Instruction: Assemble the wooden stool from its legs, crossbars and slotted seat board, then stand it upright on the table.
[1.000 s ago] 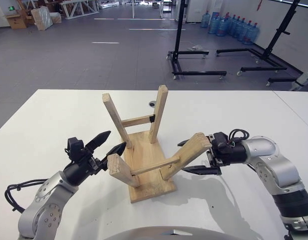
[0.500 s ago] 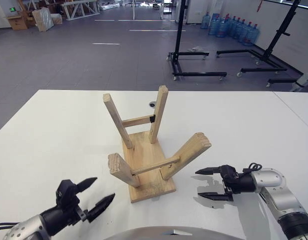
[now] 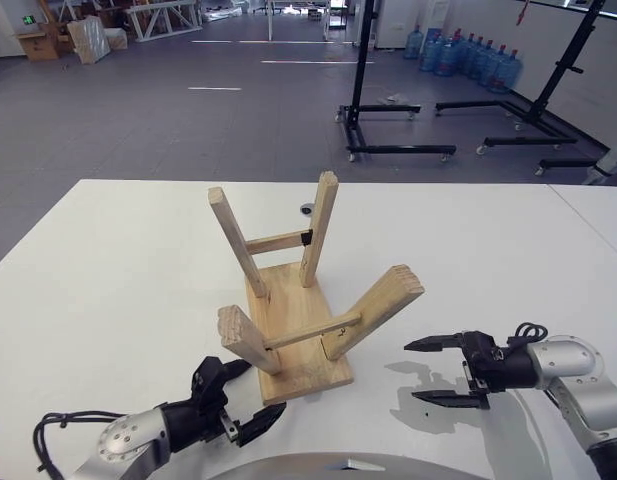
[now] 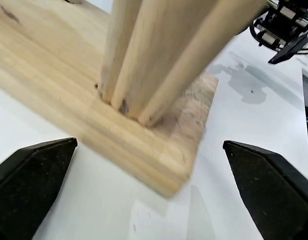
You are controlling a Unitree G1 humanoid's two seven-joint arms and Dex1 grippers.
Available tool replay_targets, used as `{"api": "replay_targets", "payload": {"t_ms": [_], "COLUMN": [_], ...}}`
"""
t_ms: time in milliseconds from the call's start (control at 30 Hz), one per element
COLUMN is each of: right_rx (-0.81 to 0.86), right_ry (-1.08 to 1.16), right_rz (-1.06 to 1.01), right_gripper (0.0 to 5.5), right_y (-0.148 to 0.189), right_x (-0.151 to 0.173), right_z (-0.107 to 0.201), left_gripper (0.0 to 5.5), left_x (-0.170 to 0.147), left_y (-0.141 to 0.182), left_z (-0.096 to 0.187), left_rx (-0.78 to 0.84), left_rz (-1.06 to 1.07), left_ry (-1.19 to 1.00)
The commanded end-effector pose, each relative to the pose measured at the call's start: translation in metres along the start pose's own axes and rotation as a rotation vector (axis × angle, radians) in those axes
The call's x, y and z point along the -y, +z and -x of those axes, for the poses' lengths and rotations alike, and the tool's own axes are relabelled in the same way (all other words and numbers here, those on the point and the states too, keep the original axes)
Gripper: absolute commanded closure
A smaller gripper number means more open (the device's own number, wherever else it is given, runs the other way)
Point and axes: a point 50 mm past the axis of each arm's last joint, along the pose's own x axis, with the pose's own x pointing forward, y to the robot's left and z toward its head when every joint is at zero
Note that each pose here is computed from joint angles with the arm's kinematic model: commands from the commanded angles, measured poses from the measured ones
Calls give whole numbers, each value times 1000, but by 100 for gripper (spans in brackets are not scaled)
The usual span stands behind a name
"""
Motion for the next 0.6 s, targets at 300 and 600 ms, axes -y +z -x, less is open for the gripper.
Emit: {"api": "replay_targets", "payload": {"t_ms": [300,600], "right_rx": [17,351], "right_ry": [-111,-58], "right_rz": [38,-126], "right_gripper": [183,183], "right_y": [1,60], "right_x": [6,-3], "right_z": [39,67], "left_gripper": [10,10], "left_x": [-20,-43], "left_y": [-15,0], "left_z": [-51,-77], "left_rx": [-37,60], "left_rz": [54,94], "left_ry": [61,161]}}
